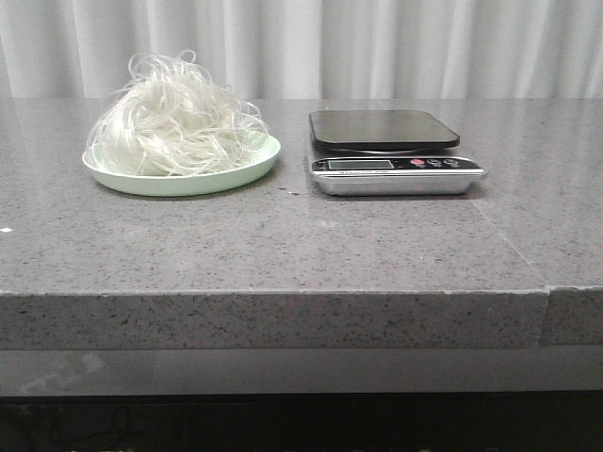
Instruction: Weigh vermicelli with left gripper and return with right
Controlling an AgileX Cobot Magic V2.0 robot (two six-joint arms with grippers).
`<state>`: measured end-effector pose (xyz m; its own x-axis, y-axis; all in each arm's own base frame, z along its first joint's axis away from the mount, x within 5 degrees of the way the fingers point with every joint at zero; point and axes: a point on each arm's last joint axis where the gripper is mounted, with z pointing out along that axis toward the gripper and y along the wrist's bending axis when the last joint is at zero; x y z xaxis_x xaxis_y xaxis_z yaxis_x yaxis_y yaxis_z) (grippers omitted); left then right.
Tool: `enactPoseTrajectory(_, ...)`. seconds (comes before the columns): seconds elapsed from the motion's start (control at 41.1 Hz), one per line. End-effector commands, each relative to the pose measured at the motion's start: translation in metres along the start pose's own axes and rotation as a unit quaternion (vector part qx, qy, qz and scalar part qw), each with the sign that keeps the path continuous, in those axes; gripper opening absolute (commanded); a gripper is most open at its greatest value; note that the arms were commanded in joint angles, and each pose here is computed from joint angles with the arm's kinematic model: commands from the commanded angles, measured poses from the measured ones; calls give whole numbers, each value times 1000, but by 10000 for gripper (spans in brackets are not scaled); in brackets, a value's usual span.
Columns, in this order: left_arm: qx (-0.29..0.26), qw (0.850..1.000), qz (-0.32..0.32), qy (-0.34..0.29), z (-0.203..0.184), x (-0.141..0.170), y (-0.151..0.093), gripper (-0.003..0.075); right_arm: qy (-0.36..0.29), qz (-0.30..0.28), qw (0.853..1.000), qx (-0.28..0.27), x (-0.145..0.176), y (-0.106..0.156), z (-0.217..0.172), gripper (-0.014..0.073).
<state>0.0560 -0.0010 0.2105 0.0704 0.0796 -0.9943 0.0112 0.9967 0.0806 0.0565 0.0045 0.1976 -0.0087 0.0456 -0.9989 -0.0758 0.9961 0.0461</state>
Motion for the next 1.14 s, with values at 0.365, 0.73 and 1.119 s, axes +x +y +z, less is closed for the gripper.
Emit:
enactPoseTrajectory(0.365,-4,999,-5,-45,-2,-6,1,145,-105,-7,994,9,-20,-1,-3,142)
enactPoseTrajectory(0.73,-4,999,-5,-45,-2,-6,1,145,-103,-7,995,9,-20,-1,-3,142)
enactPoseTrajectory(1.119,-4,999,-5,-45,-2,-6,1,145,-103,-7,995,9,-20,-1,-3,142)
